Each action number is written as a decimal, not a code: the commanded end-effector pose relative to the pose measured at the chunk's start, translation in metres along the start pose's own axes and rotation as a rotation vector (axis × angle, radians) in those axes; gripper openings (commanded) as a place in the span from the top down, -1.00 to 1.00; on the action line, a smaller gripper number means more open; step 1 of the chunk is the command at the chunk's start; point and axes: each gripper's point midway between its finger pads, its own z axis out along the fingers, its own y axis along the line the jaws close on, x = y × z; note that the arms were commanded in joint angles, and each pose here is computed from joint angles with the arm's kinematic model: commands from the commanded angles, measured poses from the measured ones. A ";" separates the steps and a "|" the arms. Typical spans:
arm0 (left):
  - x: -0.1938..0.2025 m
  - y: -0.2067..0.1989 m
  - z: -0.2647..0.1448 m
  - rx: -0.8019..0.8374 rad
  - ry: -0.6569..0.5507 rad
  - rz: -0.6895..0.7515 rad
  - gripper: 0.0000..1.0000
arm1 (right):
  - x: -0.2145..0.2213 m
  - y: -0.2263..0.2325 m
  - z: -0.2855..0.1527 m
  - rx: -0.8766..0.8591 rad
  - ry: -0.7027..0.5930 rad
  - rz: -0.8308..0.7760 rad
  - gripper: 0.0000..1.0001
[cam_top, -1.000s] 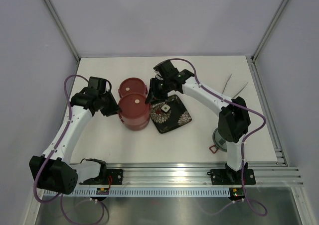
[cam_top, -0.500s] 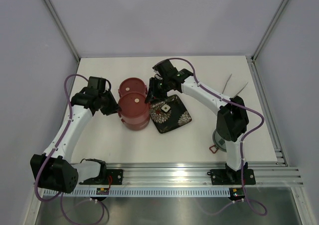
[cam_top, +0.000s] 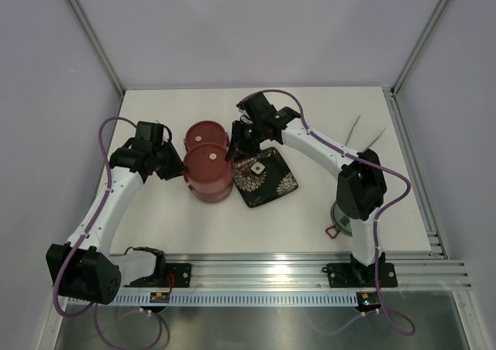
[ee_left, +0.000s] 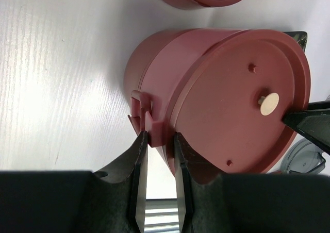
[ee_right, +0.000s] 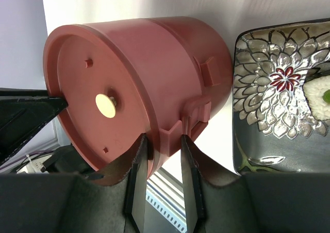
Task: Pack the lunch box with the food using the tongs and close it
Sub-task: Place the packing box into the packing box, then pick up the packing box from the center of the board.
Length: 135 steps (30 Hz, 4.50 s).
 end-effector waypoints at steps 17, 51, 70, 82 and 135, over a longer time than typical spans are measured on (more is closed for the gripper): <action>0.011 -0.008 -0.015 0.014 0.098 0.066 -0.53 | 0.008 0.019 -0.015 0.001 0.014 -0.091 -0.10; -0.126 -0.028 0.088 0.209 0.038 -0.170 -0.70 | -0.123 -0.050 -0.021 0.001 -0.132 0.102 -0.49; -0.162 -0.014 0.158 0.259 -0.013 -0.055 -0.47 | -0.142 -0.054 0.022 -0.076 -0.134 0.104 -0.49; -0.150 -0.021 0.158 0.392 0.041 -0.061 -0.44 | -0.151 -0.056 0.037 -0.110 -0.164 0.086 -0.54; -0.148 -0.020 0.146 0.390 0.109 -0.033 -0.44 | -0.136 -0.050 0.112 -0.277 -0.088 0.103 0.10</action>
